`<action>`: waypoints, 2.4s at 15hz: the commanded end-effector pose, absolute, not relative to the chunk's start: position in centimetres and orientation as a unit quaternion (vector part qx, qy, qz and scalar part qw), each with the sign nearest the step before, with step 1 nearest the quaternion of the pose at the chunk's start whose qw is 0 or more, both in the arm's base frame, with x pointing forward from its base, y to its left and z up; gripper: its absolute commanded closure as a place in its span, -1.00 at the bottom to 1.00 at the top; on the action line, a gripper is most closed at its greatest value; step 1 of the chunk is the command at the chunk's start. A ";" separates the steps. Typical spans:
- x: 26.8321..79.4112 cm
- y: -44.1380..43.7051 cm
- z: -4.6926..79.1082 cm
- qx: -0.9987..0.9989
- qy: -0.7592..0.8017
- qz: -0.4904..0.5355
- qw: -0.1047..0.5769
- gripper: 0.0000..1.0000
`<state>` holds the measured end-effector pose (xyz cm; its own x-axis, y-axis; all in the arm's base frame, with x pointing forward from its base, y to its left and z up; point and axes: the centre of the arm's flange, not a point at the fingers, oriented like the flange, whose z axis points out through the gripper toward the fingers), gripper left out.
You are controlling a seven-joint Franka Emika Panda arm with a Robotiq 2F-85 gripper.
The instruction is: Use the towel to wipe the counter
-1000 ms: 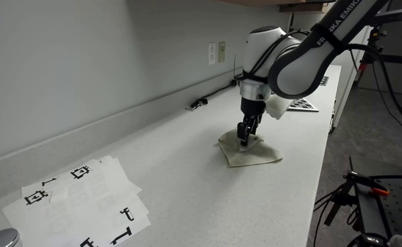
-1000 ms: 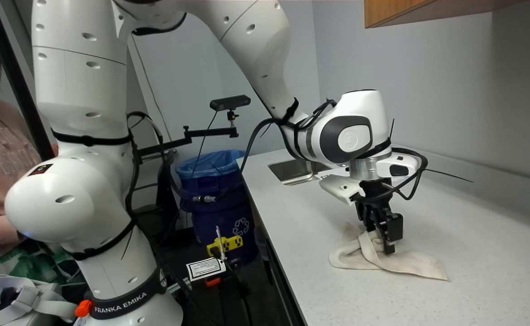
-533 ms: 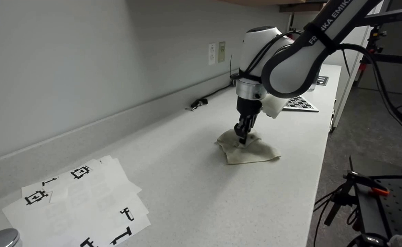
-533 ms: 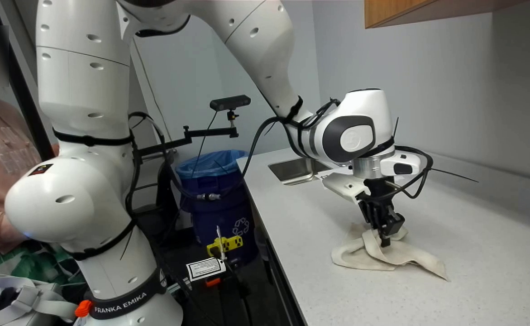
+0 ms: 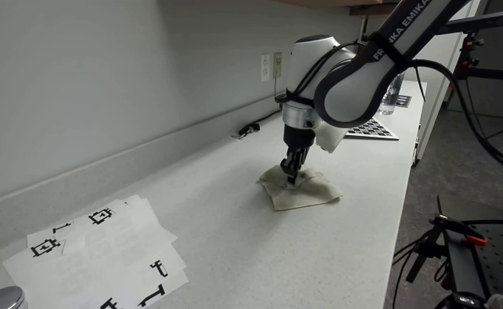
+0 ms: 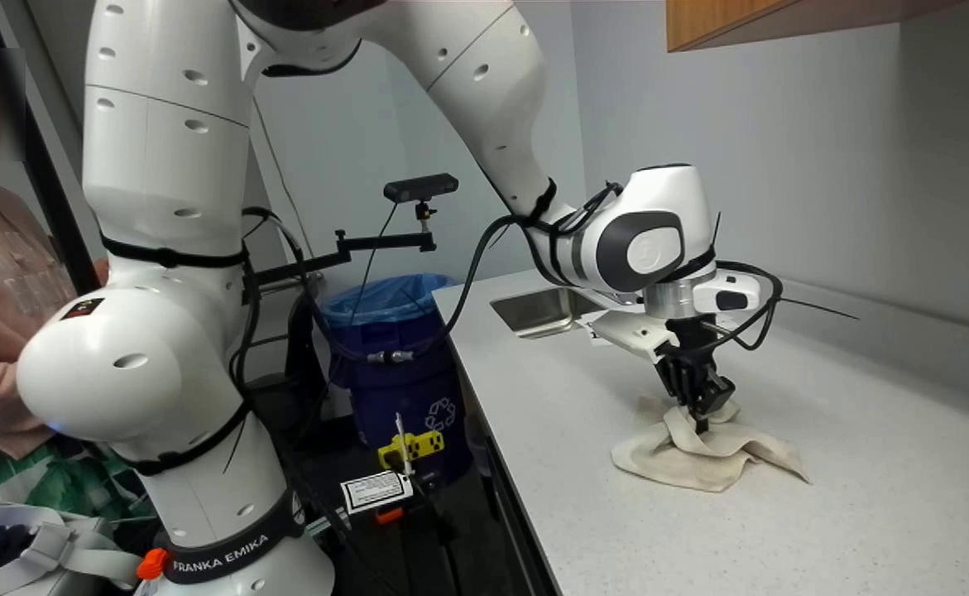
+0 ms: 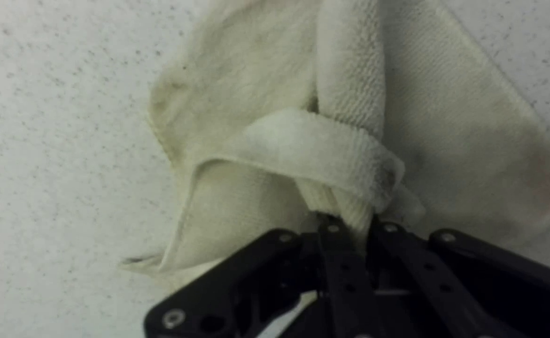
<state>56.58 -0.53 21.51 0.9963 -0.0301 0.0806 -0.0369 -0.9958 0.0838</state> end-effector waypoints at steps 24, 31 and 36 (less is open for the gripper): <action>57.6 13.6 19.6 0.969 0.237 -0.058 0.036 0.95; 62.3 3.2 21.2 0.996 0.083 0.011 0.045 0.95; 62.7 -2.9 21.6 0.995 -0.034 0.084 0.039 0.95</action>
